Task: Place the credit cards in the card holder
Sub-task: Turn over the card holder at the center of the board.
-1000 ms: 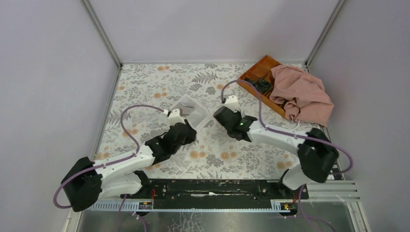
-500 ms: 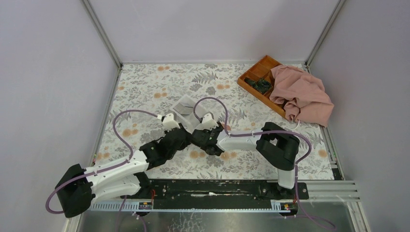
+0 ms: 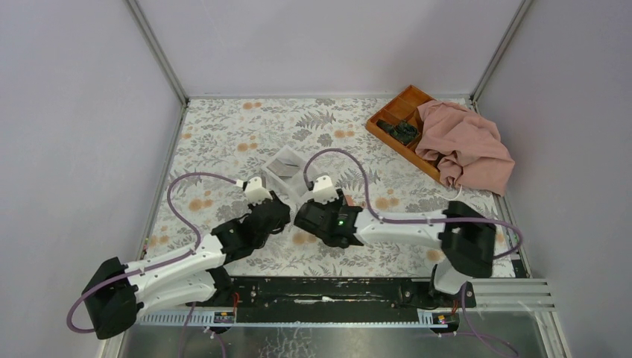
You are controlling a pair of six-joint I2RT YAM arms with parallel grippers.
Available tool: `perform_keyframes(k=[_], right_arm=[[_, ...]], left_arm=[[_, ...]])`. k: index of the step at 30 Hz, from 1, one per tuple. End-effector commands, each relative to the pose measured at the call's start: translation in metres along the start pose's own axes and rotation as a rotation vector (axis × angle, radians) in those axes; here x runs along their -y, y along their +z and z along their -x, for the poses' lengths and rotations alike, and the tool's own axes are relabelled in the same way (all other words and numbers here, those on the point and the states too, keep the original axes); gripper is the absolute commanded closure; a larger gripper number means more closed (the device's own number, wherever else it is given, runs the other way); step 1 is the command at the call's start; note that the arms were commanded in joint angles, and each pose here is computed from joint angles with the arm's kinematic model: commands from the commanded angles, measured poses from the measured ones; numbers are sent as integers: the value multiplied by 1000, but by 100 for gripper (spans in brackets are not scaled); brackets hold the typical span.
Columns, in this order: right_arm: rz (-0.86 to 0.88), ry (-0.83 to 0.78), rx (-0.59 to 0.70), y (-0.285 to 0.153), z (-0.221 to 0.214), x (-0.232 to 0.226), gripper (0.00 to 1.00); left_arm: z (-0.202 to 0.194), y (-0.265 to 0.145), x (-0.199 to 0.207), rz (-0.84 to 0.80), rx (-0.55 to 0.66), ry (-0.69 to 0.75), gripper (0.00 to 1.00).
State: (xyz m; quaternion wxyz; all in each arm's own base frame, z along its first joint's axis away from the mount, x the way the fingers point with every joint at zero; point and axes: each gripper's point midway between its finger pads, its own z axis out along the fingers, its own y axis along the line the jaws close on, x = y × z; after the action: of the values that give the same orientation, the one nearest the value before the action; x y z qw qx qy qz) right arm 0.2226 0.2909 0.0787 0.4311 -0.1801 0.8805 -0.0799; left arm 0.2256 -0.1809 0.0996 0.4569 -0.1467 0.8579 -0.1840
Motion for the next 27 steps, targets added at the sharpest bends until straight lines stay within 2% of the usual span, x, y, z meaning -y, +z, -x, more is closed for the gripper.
perform_keyframes(k=[1, 7, 16, 27], right_arm=[[70, 157, 85, -26, 26, 14, 42], [45, 229, 127, -34, 23, 50, 37], [80, 383, 90, -8, 8, 94, 37], [184, 453, 107, 12, 7, 104, 39]], left_arm=[[8, 2, 8, -1, 34, -8, 69], [-14, 13, 49, -104, -26, 76, 69], [-36, 32, 108, -196, -83, 196, 67], [-57, 56, 133, -220, -152, 257, 63]])
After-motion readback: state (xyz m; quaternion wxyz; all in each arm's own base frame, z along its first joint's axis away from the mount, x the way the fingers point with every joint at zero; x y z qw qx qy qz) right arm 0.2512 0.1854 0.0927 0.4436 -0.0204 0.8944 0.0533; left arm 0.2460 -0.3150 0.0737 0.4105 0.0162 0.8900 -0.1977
